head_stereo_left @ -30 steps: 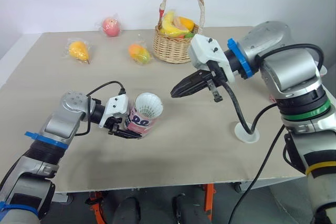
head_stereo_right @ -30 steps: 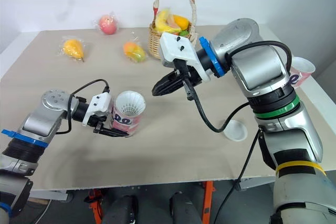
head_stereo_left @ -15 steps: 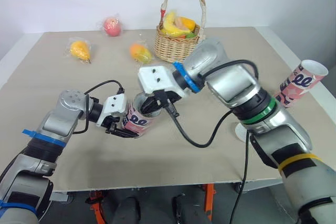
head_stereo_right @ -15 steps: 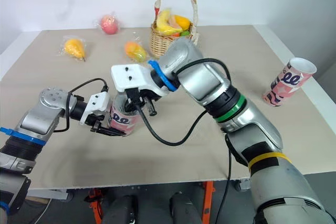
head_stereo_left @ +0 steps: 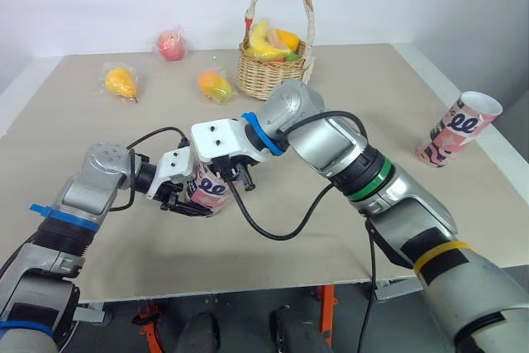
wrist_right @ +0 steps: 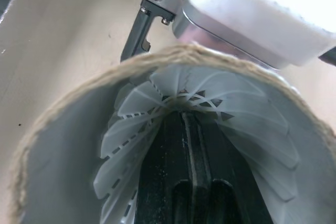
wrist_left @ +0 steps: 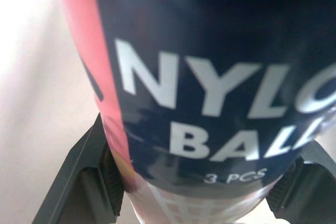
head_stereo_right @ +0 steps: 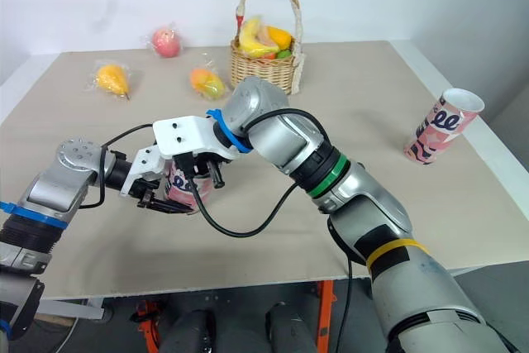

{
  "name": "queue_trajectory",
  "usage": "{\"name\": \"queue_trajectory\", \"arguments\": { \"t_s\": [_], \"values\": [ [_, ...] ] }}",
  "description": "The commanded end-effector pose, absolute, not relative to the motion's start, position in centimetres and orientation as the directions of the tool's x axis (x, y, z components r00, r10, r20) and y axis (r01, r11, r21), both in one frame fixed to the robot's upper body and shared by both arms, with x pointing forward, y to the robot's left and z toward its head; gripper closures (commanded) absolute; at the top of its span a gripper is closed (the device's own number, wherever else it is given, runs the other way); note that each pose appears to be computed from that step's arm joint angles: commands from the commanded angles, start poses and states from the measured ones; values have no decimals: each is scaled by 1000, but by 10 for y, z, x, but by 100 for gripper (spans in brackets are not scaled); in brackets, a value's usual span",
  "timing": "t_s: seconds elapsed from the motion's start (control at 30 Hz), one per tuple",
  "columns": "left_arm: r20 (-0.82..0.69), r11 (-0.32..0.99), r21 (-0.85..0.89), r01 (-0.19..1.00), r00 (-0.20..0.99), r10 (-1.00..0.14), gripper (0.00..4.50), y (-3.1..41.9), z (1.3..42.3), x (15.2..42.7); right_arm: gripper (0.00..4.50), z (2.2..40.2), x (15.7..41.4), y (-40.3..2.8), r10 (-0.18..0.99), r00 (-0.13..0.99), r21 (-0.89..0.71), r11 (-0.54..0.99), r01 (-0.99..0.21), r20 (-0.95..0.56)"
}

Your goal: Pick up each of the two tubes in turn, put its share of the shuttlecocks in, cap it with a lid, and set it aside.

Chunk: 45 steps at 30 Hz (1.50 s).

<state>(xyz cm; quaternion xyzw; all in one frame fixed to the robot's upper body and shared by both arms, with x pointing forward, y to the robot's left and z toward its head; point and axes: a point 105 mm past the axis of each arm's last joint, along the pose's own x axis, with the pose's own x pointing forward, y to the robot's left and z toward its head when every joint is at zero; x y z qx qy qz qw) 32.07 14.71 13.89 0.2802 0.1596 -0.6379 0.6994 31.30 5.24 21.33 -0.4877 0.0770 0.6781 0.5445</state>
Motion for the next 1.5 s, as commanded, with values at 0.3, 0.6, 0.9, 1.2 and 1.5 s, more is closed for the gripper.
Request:
{"name": "queue_trajectory", "arguments": {
  "t_s": [0.3,0.6,0.9,1.2,1.5],
  "values": [
    [-532,-11,244,970,124,-837,159,134,152,318,446,260,300,14,706,-56,-364,-430,-826,-706],
    [-517,-7,250,968,128,-846,159,132,154,317,446,293,310,-26,754,48,-435,-324,-840,-655],
    [-207,31,235,971,81,-975,159,100,184,310,446,289,315,-89,874,257,-467,39,-884,-413],
    [-76,58,97,994,66,-995,159,73,148,298,446,218,325,-175,679,495,-404,306,-862,-542],
    [-158,65,52,997,73,-985,159,66,105,300,446,190,342,-229,525,560,-412,380,-828,-641]
  ]
}}
